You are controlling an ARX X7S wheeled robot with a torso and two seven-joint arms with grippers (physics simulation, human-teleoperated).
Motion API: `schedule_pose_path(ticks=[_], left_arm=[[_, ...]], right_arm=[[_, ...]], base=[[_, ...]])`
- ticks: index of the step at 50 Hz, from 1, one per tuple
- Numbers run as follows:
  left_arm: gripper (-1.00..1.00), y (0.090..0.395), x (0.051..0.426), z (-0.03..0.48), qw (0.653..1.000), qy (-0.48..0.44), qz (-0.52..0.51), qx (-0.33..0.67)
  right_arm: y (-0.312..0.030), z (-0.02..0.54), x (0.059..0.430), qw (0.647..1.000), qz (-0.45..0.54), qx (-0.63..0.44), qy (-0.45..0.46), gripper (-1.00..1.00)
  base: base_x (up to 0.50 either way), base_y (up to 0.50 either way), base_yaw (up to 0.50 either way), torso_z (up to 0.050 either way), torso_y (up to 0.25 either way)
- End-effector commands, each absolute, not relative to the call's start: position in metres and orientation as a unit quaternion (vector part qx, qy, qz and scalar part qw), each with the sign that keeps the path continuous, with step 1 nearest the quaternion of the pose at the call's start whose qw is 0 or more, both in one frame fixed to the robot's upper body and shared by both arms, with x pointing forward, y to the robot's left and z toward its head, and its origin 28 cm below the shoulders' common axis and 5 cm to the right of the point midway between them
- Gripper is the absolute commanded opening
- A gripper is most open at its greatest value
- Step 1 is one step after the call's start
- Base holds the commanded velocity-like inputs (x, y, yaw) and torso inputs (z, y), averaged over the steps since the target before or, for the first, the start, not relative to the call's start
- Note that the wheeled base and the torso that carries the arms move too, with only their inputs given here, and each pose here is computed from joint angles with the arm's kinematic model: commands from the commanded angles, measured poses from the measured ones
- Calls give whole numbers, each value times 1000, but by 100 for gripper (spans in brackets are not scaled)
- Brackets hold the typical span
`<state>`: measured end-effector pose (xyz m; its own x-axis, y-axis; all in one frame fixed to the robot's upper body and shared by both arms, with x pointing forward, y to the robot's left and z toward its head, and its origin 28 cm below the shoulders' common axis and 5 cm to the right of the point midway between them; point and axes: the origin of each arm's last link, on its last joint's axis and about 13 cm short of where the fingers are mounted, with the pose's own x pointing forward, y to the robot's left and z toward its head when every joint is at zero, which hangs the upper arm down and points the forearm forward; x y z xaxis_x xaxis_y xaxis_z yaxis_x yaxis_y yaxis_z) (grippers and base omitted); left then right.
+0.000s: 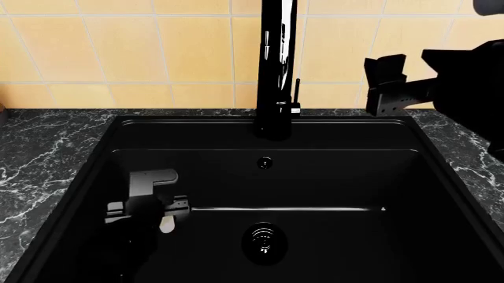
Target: Pick the cup and bowl from the sink and place them on the counter for drying.
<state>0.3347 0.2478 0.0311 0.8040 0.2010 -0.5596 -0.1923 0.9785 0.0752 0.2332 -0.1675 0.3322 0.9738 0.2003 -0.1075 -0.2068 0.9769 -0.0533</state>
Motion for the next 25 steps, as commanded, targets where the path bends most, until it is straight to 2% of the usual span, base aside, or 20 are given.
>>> schedule_pose_path(ticks=[1,17,18,25], left_arm=[[100,250,340,18,946,311,92,17],[100,263,335,2,939,336,70,20],[-100,263,335,2,939,335,73,20],[-100,260,333,9,943,323,75,25]], right_arm=[[-168,331,233,993,103,-32,52,100],[-169,327,232,993,100,-27,52,100],[-169,326,232,993,100,-27,52,100],[-168,326,230,993,101,-26,51,100]], base=[[0,0,0,0,0],[0,0,0,0,0],[0,0,0,0,0],[0,0,0,0,0]])
